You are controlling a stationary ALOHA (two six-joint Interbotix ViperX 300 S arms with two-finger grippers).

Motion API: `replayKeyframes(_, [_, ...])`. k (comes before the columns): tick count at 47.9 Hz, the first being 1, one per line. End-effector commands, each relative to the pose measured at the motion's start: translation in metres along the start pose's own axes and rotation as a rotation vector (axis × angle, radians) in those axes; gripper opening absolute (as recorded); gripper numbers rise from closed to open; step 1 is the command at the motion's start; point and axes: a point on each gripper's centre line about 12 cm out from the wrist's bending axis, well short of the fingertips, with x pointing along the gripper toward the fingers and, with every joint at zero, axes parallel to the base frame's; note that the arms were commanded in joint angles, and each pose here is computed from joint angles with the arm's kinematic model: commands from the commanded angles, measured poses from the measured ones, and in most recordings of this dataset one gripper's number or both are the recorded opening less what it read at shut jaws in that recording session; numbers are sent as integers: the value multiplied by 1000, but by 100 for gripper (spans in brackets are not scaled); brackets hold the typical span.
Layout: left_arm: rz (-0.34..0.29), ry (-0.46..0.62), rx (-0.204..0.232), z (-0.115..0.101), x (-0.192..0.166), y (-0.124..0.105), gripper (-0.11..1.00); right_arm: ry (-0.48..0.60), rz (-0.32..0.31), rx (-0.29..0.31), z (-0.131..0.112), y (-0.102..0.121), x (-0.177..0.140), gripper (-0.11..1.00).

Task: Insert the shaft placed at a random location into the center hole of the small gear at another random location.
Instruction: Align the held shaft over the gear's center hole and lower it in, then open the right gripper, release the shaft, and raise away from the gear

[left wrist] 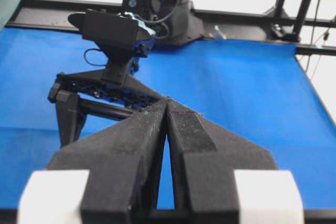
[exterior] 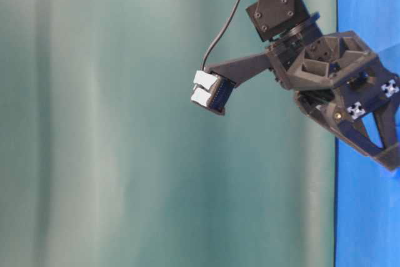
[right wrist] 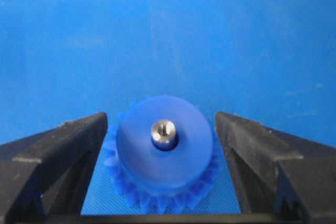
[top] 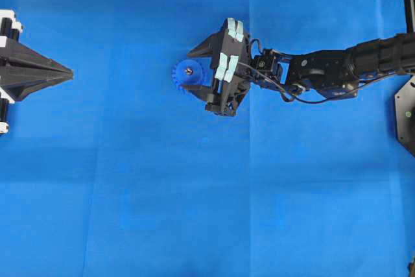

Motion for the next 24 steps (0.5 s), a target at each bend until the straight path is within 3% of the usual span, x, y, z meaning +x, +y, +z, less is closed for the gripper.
replayKeyframes(1, [-3, -9, 0, 3, 1, -1, 0, -39, 7, 3, 13, 3, 0, 79])
replayKeyframes(24, [-4, -9, 0, 3, 1, -1, 0, -108, 41, 13, 47, 17, -17, 79])
